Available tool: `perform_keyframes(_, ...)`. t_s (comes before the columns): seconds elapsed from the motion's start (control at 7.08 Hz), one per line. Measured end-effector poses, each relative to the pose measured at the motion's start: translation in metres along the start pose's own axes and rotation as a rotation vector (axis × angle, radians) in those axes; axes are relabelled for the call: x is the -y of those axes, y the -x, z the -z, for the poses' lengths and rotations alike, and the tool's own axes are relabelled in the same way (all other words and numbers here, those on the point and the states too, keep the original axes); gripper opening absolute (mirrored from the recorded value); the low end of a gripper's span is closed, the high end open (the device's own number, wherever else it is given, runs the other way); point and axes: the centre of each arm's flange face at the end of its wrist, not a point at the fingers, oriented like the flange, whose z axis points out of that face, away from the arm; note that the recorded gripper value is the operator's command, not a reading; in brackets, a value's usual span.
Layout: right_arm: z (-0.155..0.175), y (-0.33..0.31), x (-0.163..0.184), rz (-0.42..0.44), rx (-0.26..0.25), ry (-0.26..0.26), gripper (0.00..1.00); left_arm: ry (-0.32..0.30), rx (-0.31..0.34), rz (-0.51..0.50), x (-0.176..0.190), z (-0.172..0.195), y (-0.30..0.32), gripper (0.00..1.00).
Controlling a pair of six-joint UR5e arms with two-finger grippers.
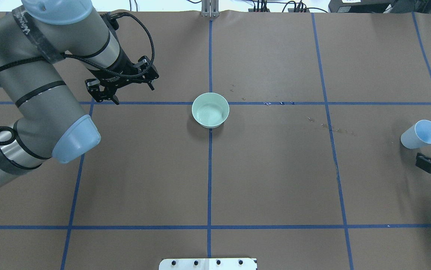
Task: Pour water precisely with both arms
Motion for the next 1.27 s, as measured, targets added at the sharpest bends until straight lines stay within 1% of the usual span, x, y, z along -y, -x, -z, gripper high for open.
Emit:
perform_keyframes(0.28,-0.006,-0.006,-0.008,0.009,0.023,-0.082,0.99,0.000,0.006,0.002,0.001,-0.003,0.003,1.00)
perform_keyframes(0.56,-0.012,-0.009,-0.016,0.030,0.021,-0.143,0.99,0.001,0.011,0.005,0.002,-0.005,0.007,1.00)
perform_keyframes(0.99,-0.013,-0.004,-0.019,0.047,0.021,-0.206,0.99,0.002,0.018,0.010,0.003,-0.009,0.011,1.00)
perform_keyframes(1.27,-0.017,-0.003,-0.022,0.049,0.048,-0.238,0.99,0.001,0.019,0.012,0.004,-0.009,0.011,1.00)
